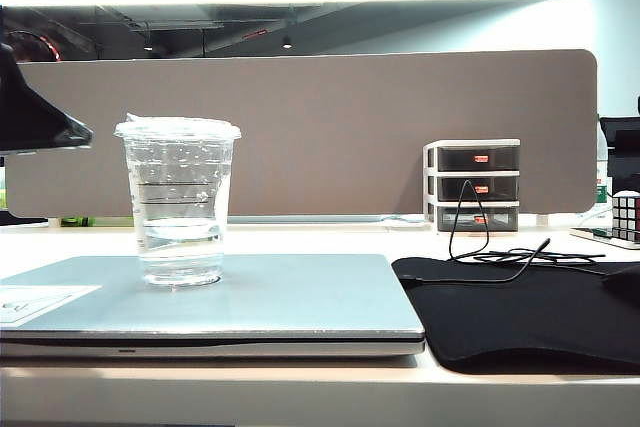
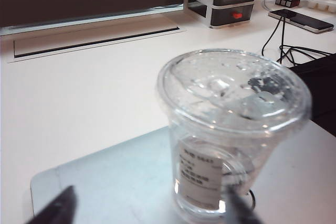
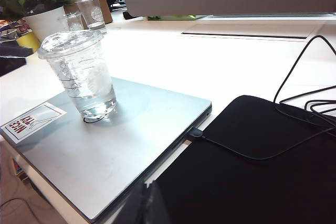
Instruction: Pick up the coffee cup and place it over the laptop.
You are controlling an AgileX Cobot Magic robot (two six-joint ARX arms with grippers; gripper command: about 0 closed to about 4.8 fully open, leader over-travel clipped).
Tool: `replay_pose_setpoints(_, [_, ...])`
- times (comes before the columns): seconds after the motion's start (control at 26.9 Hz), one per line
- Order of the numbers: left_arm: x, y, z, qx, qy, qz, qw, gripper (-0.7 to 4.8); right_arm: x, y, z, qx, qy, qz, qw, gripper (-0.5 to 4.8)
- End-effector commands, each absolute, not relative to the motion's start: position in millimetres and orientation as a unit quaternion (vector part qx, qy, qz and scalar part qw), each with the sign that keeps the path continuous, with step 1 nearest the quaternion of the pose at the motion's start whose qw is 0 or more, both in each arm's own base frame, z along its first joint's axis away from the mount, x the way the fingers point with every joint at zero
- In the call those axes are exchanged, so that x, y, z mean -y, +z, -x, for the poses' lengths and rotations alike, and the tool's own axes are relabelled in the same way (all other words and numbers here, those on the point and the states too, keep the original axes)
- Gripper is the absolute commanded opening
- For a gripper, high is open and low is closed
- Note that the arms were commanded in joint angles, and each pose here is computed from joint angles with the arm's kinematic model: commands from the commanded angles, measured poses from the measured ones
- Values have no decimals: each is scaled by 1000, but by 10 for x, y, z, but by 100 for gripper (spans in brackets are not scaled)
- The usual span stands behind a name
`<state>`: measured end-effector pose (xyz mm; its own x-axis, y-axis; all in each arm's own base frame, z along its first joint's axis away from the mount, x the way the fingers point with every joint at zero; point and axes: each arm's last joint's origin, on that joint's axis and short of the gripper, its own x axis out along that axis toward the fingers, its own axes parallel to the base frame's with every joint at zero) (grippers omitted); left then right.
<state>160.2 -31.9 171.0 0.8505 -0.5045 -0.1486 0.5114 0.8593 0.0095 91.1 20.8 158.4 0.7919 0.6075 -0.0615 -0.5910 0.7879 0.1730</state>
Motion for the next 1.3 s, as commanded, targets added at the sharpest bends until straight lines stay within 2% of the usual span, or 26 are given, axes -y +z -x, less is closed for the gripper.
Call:
replay_pose_setpoints(0.04, [311,1742,-1511,-78,-266,-20,960,286,-209,1573,-913,-54,318,-71,944,-6])
replay_pose_setpoints(0.07, [308,1760,-1485,-77,-266,-14,961,260,-209,1574,-913,-54,319,-71,943,-6])
replay_pose_setpoints(0.22, [291,1825,-1357,-72,-265,0,962,61,-209,1574,-913,-54,320,-72,943,-6])
replay_pose_setpoints(0.3, [281,1847,-1291,-68,-262,-1,963,17,-209,1574,-913,-54,320,-72,943,-6])
replay_pose_setpoints(0.48, [206,1969,-1100,-17,-173,8,985,13,-209,1574,-913,-54,319,-72,943,-6])
replay_pose_setpoints(0.56, [186,1987,-1042,-5,-152,8,988,-5,-209,1574,-913,-54,319,-72,943,-6])
replay_pose_setpoints(0.78, [124,1908,-877,-15,-80,28,996,-5,-217,1575,-907,-55,336,-72,937,-6])
replay_pose_setpoints(1.12, [167,1791,-896,-32,-50,-8,998,-5,-248,1599,-879,-48,404,-69,911,-6])
replay_pose_setpoints(1.3, [221,1725,-909,-25,-64,-29,997,-5,-247,1598,-879,-49,403,-71,911,-6])
